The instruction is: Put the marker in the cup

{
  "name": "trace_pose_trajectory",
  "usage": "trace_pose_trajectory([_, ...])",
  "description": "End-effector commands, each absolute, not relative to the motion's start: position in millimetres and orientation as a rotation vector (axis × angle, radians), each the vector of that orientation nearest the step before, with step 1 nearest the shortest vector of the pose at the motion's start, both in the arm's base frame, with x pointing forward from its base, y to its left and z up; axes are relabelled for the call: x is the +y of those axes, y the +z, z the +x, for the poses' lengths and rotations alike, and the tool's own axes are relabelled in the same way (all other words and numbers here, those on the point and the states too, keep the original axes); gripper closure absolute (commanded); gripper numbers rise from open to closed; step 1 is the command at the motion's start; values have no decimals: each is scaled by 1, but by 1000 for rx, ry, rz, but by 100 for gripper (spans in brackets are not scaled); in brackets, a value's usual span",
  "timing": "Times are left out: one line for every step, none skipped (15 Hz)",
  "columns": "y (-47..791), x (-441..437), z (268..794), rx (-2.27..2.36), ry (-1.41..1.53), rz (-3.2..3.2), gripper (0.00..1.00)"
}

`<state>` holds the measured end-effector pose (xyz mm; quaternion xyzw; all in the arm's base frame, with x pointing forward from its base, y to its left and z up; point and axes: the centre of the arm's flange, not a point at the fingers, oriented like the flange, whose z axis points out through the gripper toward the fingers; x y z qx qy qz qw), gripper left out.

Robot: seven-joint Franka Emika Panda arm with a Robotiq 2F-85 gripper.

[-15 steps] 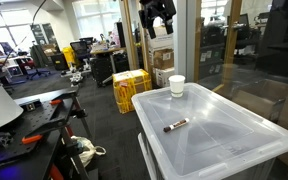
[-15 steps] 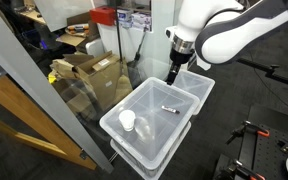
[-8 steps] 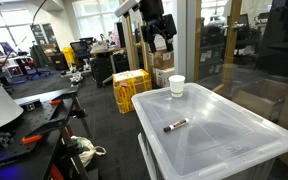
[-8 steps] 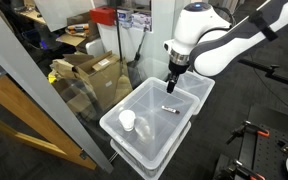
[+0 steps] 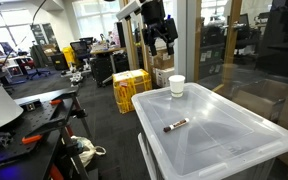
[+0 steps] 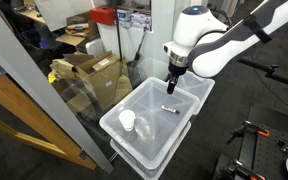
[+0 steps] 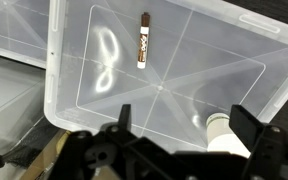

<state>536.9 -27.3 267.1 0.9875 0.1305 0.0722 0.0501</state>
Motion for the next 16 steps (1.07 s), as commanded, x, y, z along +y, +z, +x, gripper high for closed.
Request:
trace_pose_trajectory([257, -33, 551, 490, 215, 3008, 0])
trace_pose_trajectory([251, -34, 554, 525, 207, 2993, 0])
trace_pose_trajectory([246, -35, 555, 563, 198, 2980, 0])
trace_pose_trajectory([242, -36, 558, 602, 190, 2966, 0])
trace_pose_trajectory([236, -36, 560, 643, 186, 2952, 0])
trace_pose_trajectory([231, -37, 561, 677, 177, 2940, 0])
trace_pose_trajectory([226, -38, 563, 711, 165, 2933, 0])
trace_pose_trajectory([219, -40, 564, 736, 149, 2929, 0])
trace_pose_trajectory([214, -42, 564, 752, 135, 2929, 0])
trace_pose_trajectory([205, -44, 564, 761, 120, 2932, 0])
trace_pose_trajectory([198, -47, 563, 767, 110, 2938, 0])
trace_pose_trajectory([190, -50, 562, 774, 99, 2943, 0])
trace_pose_trajectory([180, -53, 561, 776, 87, 2952, 0])
trace_pose_trajectory([173, -56, 560, 795, 79, 2956, 0])
trace_pose_trajectory([164, -59, 559, 803, 73, 2961, 0])
trace_pose_trajectory([157, -62, 558, 818, 70, 2970, 0])
